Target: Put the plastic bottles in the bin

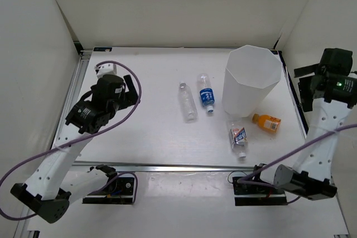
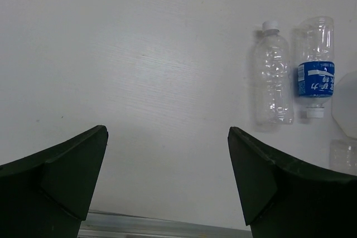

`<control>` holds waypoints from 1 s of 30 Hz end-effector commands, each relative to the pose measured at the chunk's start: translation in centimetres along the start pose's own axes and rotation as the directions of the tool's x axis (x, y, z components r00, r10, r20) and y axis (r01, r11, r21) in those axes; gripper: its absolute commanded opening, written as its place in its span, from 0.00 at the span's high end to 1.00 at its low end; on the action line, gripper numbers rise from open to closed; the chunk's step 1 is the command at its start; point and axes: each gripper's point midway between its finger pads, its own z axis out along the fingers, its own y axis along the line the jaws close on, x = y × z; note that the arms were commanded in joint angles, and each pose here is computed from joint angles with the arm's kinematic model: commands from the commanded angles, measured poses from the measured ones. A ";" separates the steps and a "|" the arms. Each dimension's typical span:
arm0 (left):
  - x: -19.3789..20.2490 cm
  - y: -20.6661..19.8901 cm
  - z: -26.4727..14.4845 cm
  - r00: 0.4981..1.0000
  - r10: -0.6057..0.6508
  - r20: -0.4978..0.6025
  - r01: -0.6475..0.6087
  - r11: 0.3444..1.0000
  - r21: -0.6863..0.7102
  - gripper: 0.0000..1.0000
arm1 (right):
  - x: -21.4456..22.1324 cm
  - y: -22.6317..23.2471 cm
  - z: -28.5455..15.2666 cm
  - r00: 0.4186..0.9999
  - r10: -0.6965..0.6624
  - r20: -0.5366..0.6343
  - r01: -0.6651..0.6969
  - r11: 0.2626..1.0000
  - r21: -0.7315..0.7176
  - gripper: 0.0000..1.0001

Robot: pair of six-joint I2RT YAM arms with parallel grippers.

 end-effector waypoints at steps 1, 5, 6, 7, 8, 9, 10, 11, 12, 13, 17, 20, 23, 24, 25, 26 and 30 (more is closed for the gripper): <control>1.6 1.5 -0.3 1.000 -0.019 -0.013 0.019 1.000 -0.023 0.00 | 2.1 -2.5 1.1 0.974 0.196 -0.115 -0.180 0.974 0.137 0.00; 1.8 1.5 -0.5 1.000 -0.020 -0.016 0.020 1.000 -0.014 0.00 | 2.3 -4.1 3.5 0.959 0.266 -0.100 -0.244 0.951 0.189 0.00; 2.1 1.3 -0.1 0.999 -0.014 -0.033 0.014 1.000 -0.014 0.00 | 2.3 -4.3 3.8 0.960 0.264 -0.089 -0.244 0.951 0.191 0.00; 2.1 1.4 -0.1 0.999 -0.005 -0.033 0.004 1.000 -0.014 0.00 | 2.1 -4.8 4.2 0.958 0.277 -0.078 -0.258 0.946 0.198 0.00; 2.4 1.1 0.5 0.999 0.016 -0.051 -0.016 1.000 -0.014 0.00 | 1.6 -4.6 4.7 0.952 0.298 -0.065 -0.284 0.943 0.173 0.00; 2.5 1.0 0.7 0.998 0.019 -0.058 -0.021 1.000 -0.018 0.00 | 1.8 -4.8 5.1 0.946 0.318 -0.068 -0.303 0.938 0.168 0.00; 2.7 1.0 1.0 0.997 0.032 -0.066 -0.034 0.999 -0.022 0.00 | 2.9 -5.8 6.4 0.940 0.329 -0.094 -0.304 0.930 0.207 0.00; 2.8 1.0 1.2 0.997 0.036 -0.073 -0.038 0.999 -0.026 0.00 | 3.0 -5.3 7.3 0.925 0.360 -0.118 -0.337 0.924 0.180 0.00; 2.7 0.8 1.5 0.996 0.045 -0.071 -0.047 0.999 -0.024 0.00 | 3.5 -5.5 8.2 0.919 0.370 -0.136 -0.344 0.921 0.182 0.00; 2.8 0.5 1.8 0.996 0.045 -0.076 -0.047 0.999 -0.016 0.00 | 4.4 -7.0 9.6 0.906 0.395 -0.152 -0.357 0.906 0.227 0.00; 3.3 0.2 2.2 0.994 0.049 -0.094 -0.050 0.999 -0.004 0.00 | 6.3 -8.8 13.4 0.873 0.430 -0.230 -0.367 0.890 0.269 0.00; 4.0 0.1 2.5 0.992 0.063 -0.113 -0.064 0.998 -0.006 0.00 | 7.0 -8.4 15.0 0.864 0.407 -0.295 -0.332 0.903 0.274 0.00; 4.7 0.4 2.8 0.989 0.071 -0.128 -0.073 0.997 -0.014 0.00 | 7.5 -9.0 16.1 0.856 0.416 -0.308 -0.324 0.894 0.309 0.00; 4.7 0.4 2.8 0.989 0.071 -0.128 -0.073 0.997 -0.014 0.00 | 7.5 -8.9 16.5 0.856 0.416 -0.308 -0.324 0.895 0.308 0.00; 5.3 0.4 2.9 0.987 0.074 -0.144 -0.076 0.997 -0.007 0.00 | 7.7 -9.1 16.7 0.858 0.408 -0.311 -0.316 0.898 0.307 0.00; 5.7 0.4 3.0 0.983 0.082 -0.165 -0.084 0.996 -0.009 0.00 | 7.6 -9.1 17.0 0.859 0.407 -0.310 -0.316 0.899 0.304 0.00; 6.8 0.1 3.2 0.973 0.092 -0.210 -0.094 0.996 0.000 0.00 | 8.9 -9.3 18.5 0.850 0.401 -0.342 -0.293 0.899 0.326 0.00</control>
